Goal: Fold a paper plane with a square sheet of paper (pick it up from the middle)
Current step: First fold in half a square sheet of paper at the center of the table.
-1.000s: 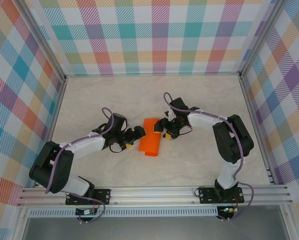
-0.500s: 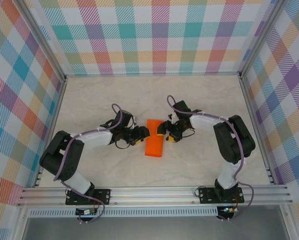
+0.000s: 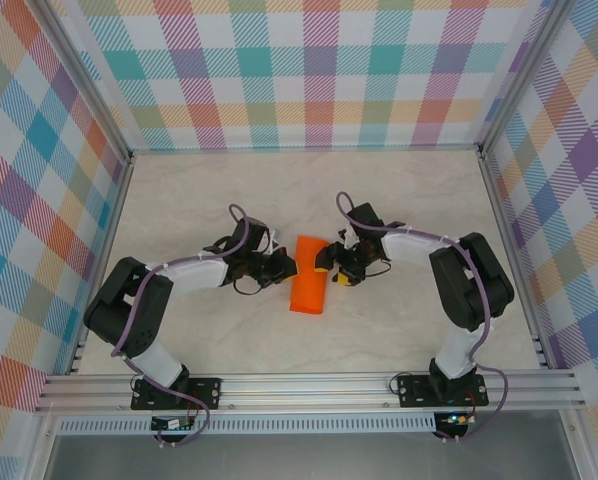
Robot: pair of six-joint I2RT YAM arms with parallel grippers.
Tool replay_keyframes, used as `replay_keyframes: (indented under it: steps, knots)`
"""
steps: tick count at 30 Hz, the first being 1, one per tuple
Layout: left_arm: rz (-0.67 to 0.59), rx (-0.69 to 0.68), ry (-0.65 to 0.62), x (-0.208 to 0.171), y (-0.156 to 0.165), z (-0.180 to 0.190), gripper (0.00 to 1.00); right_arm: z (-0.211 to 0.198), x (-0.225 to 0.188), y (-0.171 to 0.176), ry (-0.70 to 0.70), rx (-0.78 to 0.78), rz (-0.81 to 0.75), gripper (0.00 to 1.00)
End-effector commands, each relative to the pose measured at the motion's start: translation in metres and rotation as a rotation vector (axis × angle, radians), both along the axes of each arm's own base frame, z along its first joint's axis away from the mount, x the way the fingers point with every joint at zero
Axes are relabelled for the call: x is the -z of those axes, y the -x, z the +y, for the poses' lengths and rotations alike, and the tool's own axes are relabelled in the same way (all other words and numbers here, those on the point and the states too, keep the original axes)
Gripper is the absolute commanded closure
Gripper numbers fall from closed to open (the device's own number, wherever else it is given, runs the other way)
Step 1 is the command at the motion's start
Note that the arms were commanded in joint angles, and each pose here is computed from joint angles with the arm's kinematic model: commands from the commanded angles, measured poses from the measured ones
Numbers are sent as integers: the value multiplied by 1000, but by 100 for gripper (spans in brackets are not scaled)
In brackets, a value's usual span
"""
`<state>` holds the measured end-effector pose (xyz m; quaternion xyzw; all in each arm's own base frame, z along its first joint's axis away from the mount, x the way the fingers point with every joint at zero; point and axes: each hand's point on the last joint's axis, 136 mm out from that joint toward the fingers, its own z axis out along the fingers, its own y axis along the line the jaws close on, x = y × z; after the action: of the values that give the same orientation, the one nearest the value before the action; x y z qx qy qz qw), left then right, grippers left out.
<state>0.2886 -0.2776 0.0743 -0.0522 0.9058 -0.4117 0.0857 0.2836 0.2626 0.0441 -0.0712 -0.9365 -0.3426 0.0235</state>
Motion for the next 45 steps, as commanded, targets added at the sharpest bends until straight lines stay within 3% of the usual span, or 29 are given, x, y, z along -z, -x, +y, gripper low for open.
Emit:
replay_keyframes:
  steps: [1,12,19,35,38,42,45]
  knots:
    - [-21,20,-28,-2,-4,-2,100,-4,-11,-1,-12,40,-37,35]
    - [-2,29,-29,6,-6,-6,100,8,-22,5,-166,92,-54,40]
    - [18,43,-4,10,-7,-12,100,2,-7,4,-87,101,-35,40]
    - [25,49,18,13,-10,-17,100,7,6,6,-50,66,-4,42]
    - [24,39,-4,14,-10,-14,95,-4,13,5,28,94,3,45]
    - [-2,1,-45,10,-9,-3,74,-6,18,6,59,87,18,44]
    - [-27,-33,-100,7,-8,10,67,-11,22,9,105,67,31,44]
